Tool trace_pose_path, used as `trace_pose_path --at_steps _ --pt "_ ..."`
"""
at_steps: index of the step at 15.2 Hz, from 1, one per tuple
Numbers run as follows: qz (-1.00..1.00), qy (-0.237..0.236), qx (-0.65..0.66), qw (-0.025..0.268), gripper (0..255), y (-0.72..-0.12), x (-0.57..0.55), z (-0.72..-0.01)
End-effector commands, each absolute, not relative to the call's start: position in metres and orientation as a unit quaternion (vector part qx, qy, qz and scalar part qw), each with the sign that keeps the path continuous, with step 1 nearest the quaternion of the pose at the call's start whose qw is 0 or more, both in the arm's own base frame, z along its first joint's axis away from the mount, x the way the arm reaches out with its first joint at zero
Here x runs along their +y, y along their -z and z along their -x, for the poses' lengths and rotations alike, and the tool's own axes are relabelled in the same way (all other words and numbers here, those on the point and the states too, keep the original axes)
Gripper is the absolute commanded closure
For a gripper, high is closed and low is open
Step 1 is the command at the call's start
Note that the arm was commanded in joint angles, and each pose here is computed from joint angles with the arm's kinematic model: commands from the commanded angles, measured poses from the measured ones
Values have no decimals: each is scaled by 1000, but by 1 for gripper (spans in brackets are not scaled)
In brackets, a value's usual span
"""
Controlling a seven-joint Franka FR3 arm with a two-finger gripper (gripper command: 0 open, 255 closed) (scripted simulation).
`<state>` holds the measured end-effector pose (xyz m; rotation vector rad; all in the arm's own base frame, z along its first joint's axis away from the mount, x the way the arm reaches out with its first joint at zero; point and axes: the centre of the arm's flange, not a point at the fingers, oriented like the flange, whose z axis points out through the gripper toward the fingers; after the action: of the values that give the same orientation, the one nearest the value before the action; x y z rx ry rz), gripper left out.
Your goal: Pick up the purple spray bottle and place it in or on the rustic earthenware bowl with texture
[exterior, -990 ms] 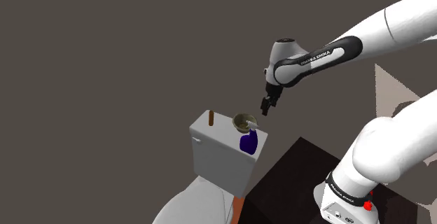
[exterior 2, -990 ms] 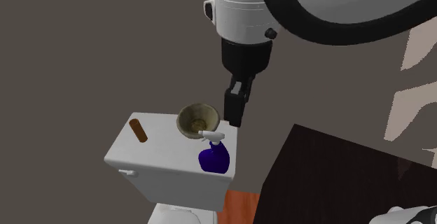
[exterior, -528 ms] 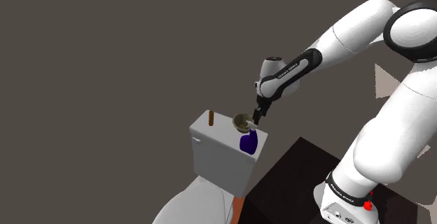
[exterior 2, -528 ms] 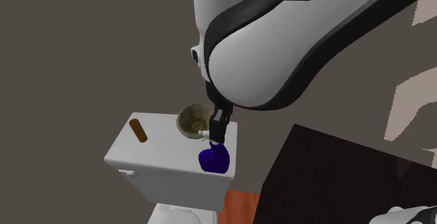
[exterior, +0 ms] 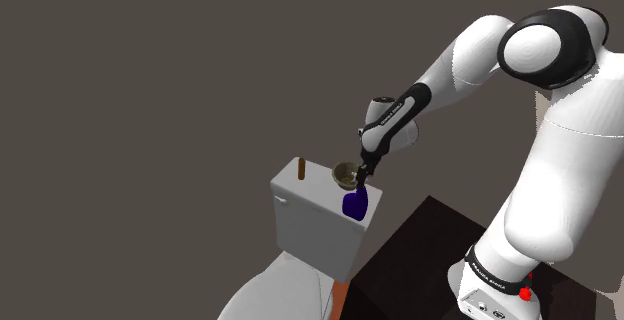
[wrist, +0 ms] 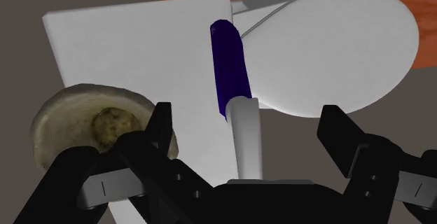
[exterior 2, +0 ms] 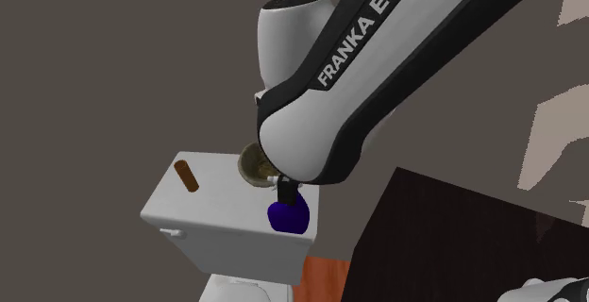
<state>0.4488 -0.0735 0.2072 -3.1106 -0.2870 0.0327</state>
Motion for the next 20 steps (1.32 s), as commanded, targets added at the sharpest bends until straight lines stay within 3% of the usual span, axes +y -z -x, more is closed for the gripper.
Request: trace_pose_path --at_steps 1,9,10,20 --pt "996 -10 -92 9 0 -196 -73 -448" --pt "996 -10 -92 9 0 -193 -73 -448" --pt "996 -10 -92 9 255 -193 -73 -448" --pt "996 -10 -92 9 255 -198 -73 -448"
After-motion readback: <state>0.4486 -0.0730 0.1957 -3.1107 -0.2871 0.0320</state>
